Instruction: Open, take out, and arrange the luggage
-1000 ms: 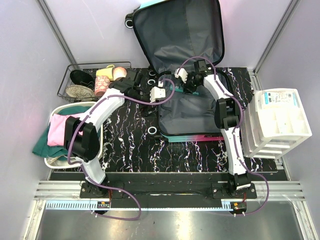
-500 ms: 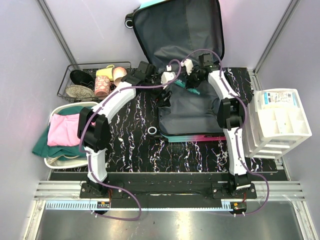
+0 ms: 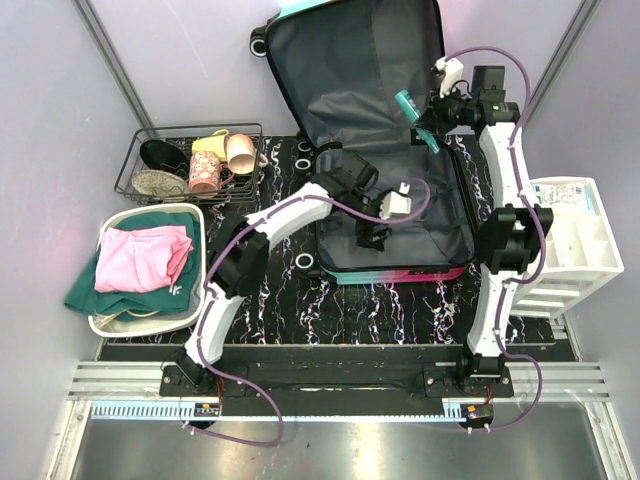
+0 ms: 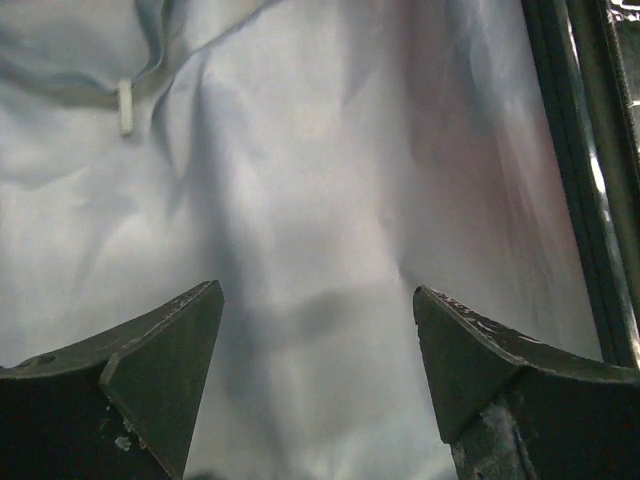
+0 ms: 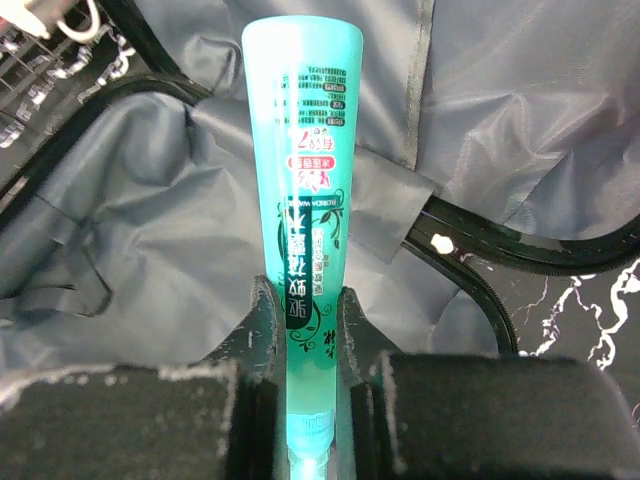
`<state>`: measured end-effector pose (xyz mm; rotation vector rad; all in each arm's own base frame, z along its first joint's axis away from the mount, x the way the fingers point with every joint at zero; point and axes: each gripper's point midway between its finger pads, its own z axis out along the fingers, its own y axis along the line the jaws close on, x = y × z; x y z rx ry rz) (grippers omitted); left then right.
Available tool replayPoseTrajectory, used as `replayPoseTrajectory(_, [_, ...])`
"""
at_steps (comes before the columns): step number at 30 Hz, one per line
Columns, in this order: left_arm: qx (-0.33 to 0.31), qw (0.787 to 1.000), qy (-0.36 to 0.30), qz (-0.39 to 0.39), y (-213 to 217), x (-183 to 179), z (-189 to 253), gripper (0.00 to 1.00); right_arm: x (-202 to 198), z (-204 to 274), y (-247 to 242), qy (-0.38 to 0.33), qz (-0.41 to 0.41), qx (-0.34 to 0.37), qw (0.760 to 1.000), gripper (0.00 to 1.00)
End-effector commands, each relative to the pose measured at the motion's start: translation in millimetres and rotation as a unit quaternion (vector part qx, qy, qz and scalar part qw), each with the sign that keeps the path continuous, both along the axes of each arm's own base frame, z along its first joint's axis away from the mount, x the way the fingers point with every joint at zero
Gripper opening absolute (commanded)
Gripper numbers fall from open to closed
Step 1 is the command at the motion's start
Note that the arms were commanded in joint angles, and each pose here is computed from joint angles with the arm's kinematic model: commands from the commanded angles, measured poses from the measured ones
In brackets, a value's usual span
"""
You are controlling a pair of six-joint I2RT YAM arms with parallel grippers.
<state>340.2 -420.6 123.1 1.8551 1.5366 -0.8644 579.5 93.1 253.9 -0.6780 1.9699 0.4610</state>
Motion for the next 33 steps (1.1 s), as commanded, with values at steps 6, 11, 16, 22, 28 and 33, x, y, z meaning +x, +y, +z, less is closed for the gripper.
replayPoseTrajectory(6, [-0.133,0.988,0.015,0.074,-96.3,-11.5,0.0,0.84,-42.9,77.5,16.9,-0.056,0.004,0.042,0.998,0.00])
replayPoseTrajectory(11, [-0.118,0.978,0.122,0.122,-116.9,-14.8,-3.3,0.76,-63.0,87.3,10.7,-0.084,0.000,0.020,0.996,0.00])
replayPoseTrajectory(16, [-0.084,0.983,0.123,0.111,-152.0,-37.5,-20.9,0.77,-74.4,99.0,-1.8,-0.104,-0.023,0.022,0.994,0.00])
replayPoseTrajectory(22, [0.057,0.994,0.074,0.063,-122.9,-86.7,-86.6,0.75,-89.9,113.3,-24.8,-0.127,-0.050,0.020,0.990,0.00])
replayPoseTrajectory(28, [0.188,0.978,0.051,0.073,-27.0,-81.4,-122.1,0.48,-103.7,117.4,-24.9,-0.145,-0.050,0.018,0.988,0.00])
replayPoseTrajectory(33, [0.250,0.963,0.027,0.096,53.3,-59.4,-112.6,0.39,-107.6,113.6,-29.0,-0.147,-0.054,0.007,0.988,0.00])
